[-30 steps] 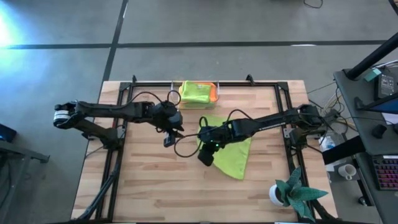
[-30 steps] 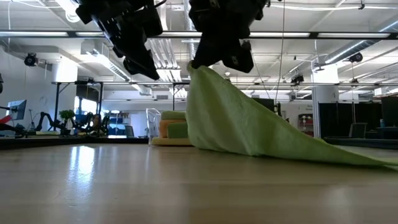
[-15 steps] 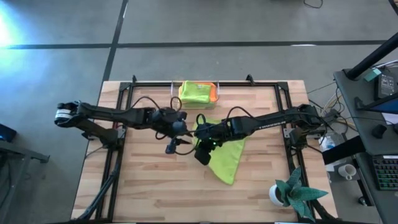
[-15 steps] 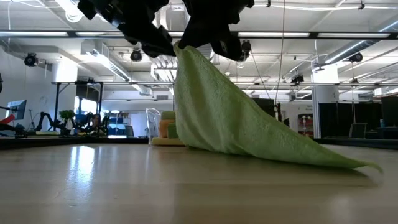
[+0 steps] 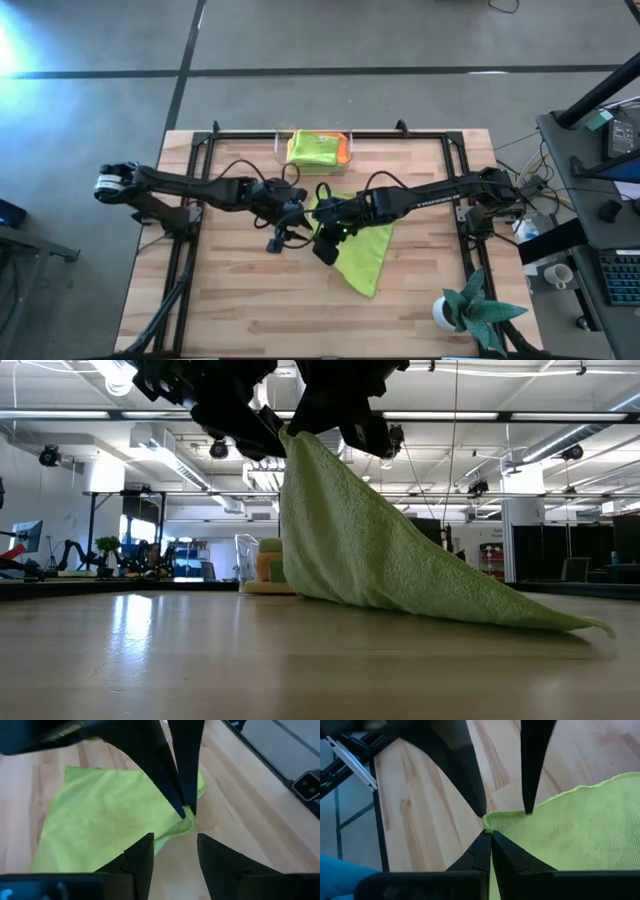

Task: Fold microfiber towels
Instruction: Fold the light green microfiber cloth

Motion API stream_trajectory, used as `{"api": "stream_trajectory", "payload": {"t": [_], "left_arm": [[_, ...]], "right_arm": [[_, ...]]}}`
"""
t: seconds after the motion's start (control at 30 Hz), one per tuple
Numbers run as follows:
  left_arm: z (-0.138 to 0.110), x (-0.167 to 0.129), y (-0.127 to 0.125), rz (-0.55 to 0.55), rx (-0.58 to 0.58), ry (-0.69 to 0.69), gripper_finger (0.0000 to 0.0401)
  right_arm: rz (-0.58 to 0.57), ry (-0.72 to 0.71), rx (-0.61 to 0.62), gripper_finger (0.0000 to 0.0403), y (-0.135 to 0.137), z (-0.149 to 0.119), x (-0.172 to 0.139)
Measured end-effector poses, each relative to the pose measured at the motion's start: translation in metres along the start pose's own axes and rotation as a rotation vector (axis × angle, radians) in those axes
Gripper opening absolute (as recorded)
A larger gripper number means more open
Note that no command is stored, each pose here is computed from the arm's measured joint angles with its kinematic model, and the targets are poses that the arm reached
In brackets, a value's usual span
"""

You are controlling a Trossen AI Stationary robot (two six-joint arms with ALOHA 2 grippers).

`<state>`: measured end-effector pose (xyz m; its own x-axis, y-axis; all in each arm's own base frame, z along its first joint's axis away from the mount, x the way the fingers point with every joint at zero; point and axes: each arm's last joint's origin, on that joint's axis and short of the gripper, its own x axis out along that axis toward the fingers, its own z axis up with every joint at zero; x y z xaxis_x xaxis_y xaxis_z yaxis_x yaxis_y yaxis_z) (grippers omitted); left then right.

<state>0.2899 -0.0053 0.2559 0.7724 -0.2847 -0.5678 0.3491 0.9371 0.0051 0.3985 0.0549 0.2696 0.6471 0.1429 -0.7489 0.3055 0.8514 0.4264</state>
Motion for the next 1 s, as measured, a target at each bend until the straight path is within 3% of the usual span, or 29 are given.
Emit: {"api": "stream_trajectory", "payload": {"t": [0.27,0.7,1.0], "left_arm": [[-0.008,0.019,0.004,-0.012,-0.016,0.05,0.0135],[0.0,0.014,0.003,0.0,0.015,-0.019,0.0135],[0.002,0.015,-0.002,-0.09,0.049,-0.045,0.0135]], "right_arm": [[0.005,-0.005,0.006,0.0008,0.0,0.001,0.0],[0.048,0.026,0.027,0.0008,0.002,-0.001,0.0],[0.046,0.021,0.025,0.0008,0.003,0.0,-0.002]]}}
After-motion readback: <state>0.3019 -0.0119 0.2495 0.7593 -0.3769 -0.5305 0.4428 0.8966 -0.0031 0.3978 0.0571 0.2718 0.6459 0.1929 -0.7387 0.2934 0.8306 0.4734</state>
